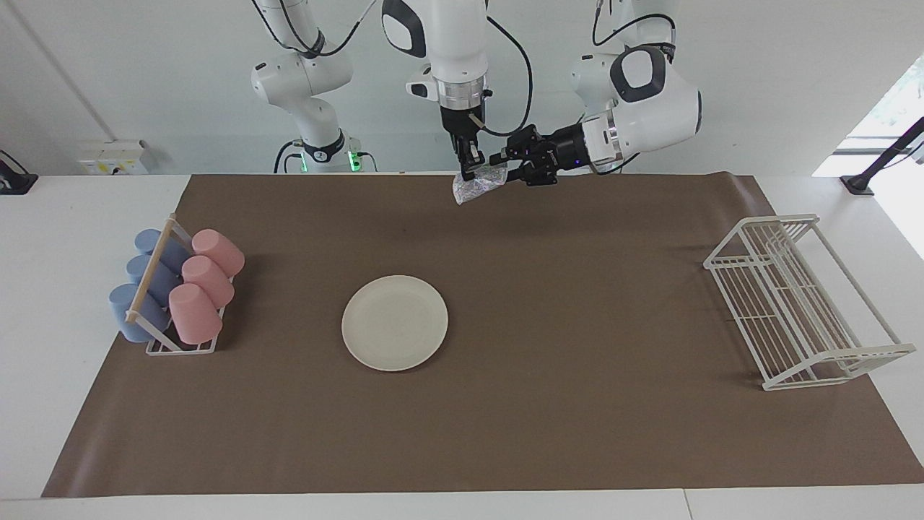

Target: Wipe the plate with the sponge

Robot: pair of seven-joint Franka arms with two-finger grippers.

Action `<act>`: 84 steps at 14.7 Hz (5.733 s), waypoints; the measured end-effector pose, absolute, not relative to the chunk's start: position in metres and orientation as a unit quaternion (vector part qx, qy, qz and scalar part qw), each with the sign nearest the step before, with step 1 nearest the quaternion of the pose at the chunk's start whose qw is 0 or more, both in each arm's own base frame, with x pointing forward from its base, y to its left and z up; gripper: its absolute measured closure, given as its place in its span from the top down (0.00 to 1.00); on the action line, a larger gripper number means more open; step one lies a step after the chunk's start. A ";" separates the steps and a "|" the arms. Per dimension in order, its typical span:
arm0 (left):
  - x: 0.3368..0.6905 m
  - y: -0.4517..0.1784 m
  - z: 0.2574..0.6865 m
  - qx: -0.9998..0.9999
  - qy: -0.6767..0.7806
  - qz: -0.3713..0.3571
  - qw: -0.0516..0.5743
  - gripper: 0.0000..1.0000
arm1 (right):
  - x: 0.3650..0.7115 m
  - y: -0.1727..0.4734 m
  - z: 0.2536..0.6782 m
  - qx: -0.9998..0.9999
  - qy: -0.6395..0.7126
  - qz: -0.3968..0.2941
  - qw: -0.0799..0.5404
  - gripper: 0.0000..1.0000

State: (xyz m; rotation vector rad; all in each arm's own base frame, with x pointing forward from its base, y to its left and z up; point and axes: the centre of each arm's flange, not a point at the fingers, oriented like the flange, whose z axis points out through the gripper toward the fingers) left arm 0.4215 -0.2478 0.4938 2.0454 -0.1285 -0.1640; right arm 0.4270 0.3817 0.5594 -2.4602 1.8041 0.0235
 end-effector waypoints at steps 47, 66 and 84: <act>0.587 -0.066 0.490 0.870 -0.043 0.030 -0.491 0.04 | 0.526 -0.036 0.617 -0.999 0.010 0.048 0.016 1.00; 0.629 -0.030 0.381 0.836 0.055 0.043 -0.544 0.04 | 0.531 -0.038 0.621 -1.000 0.011 0.025 0.014 1.00; 0.629 -0.038 0.395 0.872 0.075 0.032 -0.482 1.00 | 0.531 -0.038 0.621 -1.000 0.011 0.025 0.014 1.00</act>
